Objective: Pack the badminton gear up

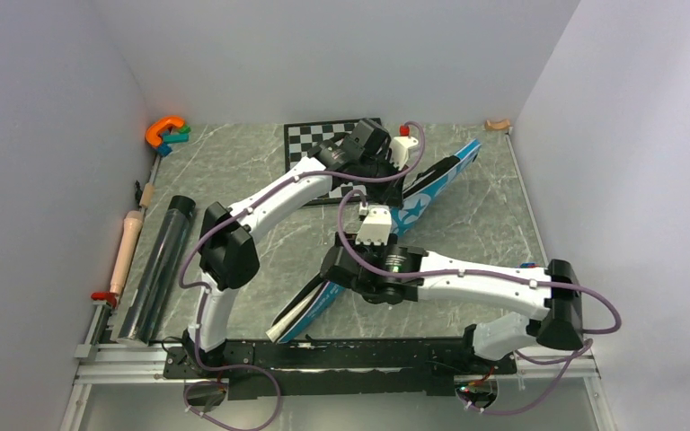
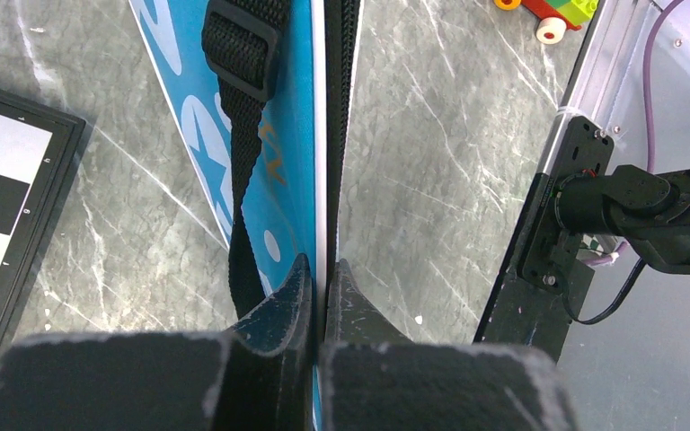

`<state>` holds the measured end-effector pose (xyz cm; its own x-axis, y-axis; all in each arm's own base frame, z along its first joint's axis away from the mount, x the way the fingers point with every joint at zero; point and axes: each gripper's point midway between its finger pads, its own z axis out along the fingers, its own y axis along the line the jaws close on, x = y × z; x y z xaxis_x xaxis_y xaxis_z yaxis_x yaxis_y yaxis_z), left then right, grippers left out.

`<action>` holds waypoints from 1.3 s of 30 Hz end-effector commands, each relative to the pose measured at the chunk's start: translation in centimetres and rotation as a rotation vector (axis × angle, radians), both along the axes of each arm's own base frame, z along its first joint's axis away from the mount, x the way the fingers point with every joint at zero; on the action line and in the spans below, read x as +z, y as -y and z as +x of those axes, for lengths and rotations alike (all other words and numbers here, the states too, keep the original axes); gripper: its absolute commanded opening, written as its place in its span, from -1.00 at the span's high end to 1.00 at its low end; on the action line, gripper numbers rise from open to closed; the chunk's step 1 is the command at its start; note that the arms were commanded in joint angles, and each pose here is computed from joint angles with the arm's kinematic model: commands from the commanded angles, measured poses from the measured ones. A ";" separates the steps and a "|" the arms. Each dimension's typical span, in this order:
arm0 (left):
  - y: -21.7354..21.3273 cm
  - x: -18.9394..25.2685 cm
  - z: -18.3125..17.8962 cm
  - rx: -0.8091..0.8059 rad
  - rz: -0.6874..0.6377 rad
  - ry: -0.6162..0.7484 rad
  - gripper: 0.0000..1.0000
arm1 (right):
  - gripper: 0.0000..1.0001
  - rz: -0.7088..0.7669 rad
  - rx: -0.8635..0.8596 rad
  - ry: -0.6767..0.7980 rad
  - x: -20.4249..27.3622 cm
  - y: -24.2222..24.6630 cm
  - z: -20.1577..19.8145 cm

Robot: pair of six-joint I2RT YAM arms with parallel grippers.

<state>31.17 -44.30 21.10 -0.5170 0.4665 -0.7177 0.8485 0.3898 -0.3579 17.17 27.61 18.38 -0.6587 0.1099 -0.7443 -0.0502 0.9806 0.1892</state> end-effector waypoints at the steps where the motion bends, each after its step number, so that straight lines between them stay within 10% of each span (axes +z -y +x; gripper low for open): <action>1: 0.4 7.6 -0.5 0.001 -0.153 0.121 1.00 | -0.54 -0.033 -0.136 0.145 2.1 1.5 2.3; 25: 0.2 7.8 -1.0 0.028 -0.128 0.154 1.00 | -0.45 0.073 -0.163 0.235 1.7 0.5 5.7; 39: -1.2 8.9 -0.3 0.061 -0.115 0.206 1.00 | 1.00 0.069 -0.211 0.178 0.5 4.5 4.6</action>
<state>30.86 -43.87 22.59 -0.4806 0.4580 -0.7478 0.8553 0.4331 -0.2844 22.69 25.66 18.57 -0.4690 0.2931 -0.8332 0.0933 0.9545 0.2832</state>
